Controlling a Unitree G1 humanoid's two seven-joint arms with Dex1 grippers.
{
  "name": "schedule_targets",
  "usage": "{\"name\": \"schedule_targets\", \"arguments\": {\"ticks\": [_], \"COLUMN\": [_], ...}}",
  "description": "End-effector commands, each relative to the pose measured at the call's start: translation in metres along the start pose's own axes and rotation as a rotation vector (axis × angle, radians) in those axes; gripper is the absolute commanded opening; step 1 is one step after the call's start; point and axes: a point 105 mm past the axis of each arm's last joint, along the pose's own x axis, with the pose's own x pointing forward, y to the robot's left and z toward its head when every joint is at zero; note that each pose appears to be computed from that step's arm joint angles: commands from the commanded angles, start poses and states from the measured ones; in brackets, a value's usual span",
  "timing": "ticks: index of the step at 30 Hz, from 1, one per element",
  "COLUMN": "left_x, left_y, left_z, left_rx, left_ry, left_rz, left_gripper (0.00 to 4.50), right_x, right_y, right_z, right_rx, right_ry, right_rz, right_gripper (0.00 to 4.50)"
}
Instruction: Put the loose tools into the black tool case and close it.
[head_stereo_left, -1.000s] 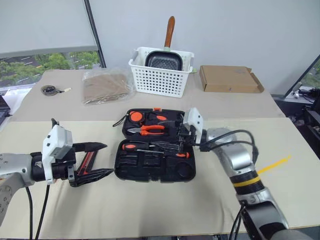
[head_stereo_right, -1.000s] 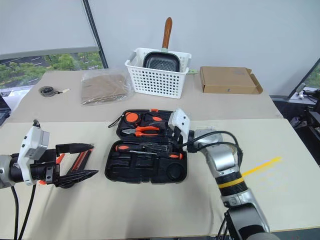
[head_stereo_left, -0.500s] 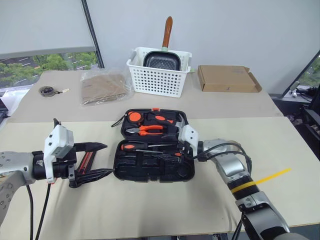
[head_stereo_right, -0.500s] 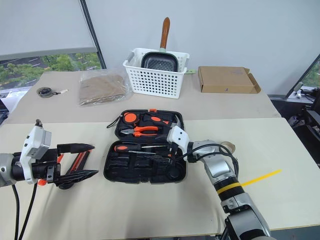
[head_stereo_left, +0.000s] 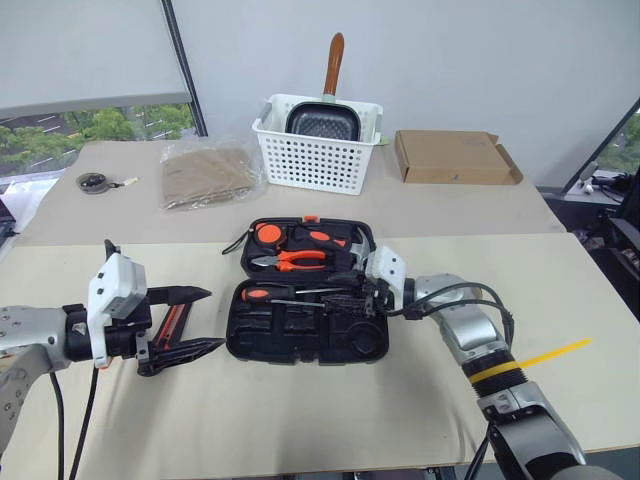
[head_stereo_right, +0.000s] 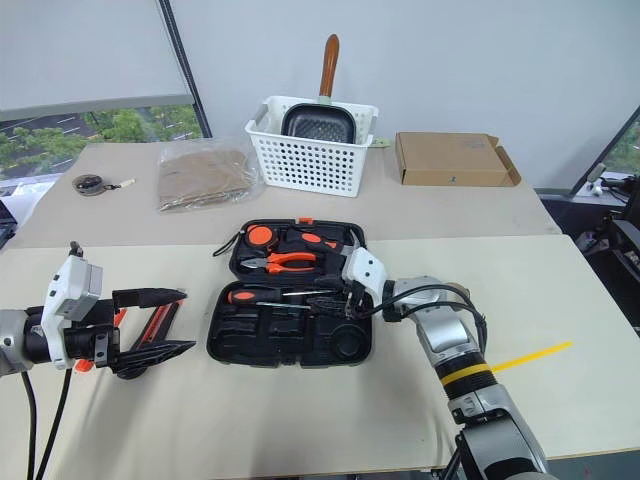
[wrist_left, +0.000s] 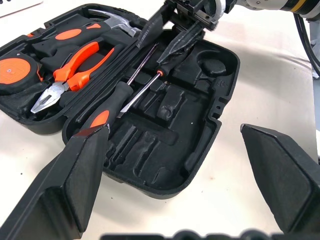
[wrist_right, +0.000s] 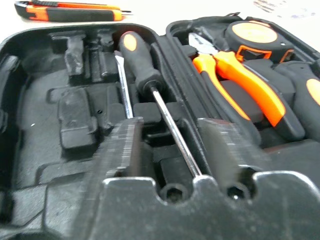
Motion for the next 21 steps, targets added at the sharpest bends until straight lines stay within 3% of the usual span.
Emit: {"name": "schedule_targets", "arguments": {"ticks": [1, 2, 11, 21], "left_x": [-0.001, -0.001, -0.002, -0.003], "left_y": [-0.001, -0.001, -0.001, 0.0], "left_z": [0.003, 0.003, 0.001, 0.0], "left_rx": [0.036, 0.036, 0.038, 0.043], "left_ry": [-0.013, -0.013, -0.009, -0.006], "left_rz": [-0.003, -0.003, -0.001, 0.001], "left_gripper": [4.5, 4.5, 4.5, 4.5], "right_x": [0.0, 0.0, 0.004, 0.001], "right_y": [-0.002, 0.0, 0.005, 0.01], "right_z": [0.015, 0.014, 0.008, -0.022], "right_rx": [-0.072, -0.071, -0.065, -0.104], "right_ry": [-0.011, -0.008, 0.017, 0.207], "right_rz": [0.026, 0.036, 0.064, 0.108], "right_gripper": [0.29, 0.05, 0.05, 0.05]}}
